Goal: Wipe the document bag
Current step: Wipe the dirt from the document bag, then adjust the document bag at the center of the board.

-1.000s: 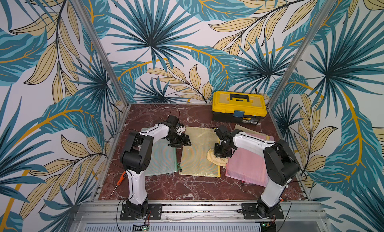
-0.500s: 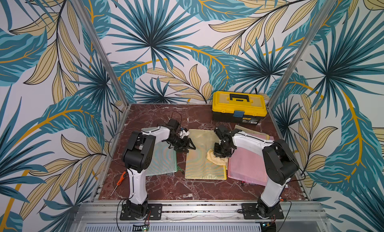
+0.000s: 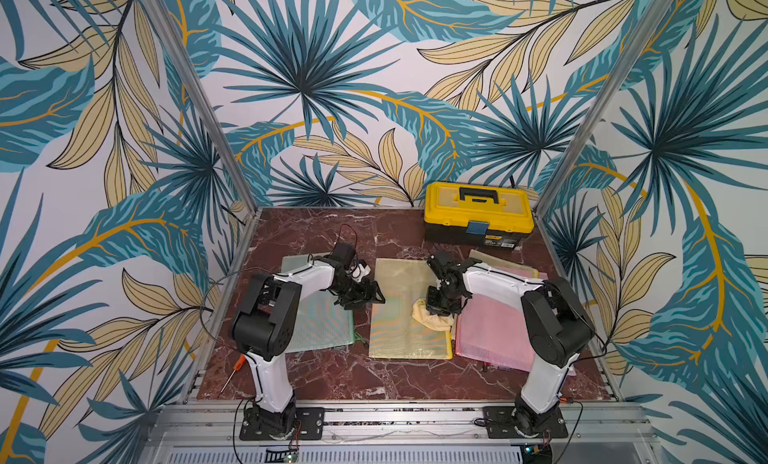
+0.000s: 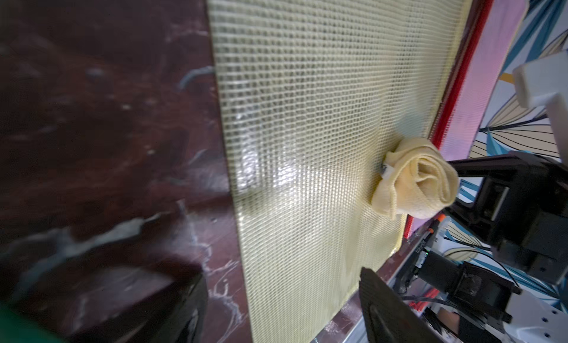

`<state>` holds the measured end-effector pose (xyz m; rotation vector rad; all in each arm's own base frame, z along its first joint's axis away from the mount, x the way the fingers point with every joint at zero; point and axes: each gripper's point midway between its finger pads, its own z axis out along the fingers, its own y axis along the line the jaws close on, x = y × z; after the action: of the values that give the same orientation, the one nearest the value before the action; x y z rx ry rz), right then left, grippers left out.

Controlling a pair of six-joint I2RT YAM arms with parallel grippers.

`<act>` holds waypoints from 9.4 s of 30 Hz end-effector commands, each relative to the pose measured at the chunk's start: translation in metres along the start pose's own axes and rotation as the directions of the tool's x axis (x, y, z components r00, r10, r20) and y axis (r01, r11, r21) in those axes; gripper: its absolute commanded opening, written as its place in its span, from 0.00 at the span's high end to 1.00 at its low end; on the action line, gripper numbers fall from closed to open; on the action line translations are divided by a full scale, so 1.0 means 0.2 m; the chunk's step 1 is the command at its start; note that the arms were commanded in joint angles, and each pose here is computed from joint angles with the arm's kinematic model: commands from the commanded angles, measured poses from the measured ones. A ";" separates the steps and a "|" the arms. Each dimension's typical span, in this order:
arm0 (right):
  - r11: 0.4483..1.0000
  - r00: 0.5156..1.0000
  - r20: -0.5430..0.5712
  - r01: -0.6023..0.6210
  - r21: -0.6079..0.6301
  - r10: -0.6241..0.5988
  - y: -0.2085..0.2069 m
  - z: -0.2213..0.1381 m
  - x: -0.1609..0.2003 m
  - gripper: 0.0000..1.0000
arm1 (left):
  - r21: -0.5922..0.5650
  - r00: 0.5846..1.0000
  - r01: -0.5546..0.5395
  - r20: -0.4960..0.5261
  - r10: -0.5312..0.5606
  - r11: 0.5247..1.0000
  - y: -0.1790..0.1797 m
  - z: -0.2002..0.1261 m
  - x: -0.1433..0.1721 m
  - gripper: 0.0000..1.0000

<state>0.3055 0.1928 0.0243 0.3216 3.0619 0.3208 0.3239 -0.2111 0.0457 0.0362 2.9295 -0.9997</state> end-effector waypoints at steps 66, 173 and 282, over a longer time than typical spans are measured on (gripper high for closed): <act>0.999 0.998 -0.061 0.014 0.044 -0.012 -0.06 0.10 0.08 1.00 | 0.107 0.995 0.095 -0.044 -0.091 0.990 -0.03 0.14 0.10 0.78; 0.996 0.996 -0.003 -0.093 0.000 0.093 0.00 0.05 -0.02 1.00 | -0.023 0.972 0.219 0.088 -0.216 0.975 0.08 0.07 -0.01 1.00; 0.996 0.992 0.098 -0.080 -0.025 0.082 0.06 -0.21 -0.49 1.00 | -0.026 0.922 0.080 0.382 -0.064 0.996 -0.17 -0.64 -0.08 1.00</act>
<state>0.4185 0.1833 0.0485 0.5398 2.9533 0.4168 0.3402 -0.1848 0.1261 -0.2943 2.6612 -1.0045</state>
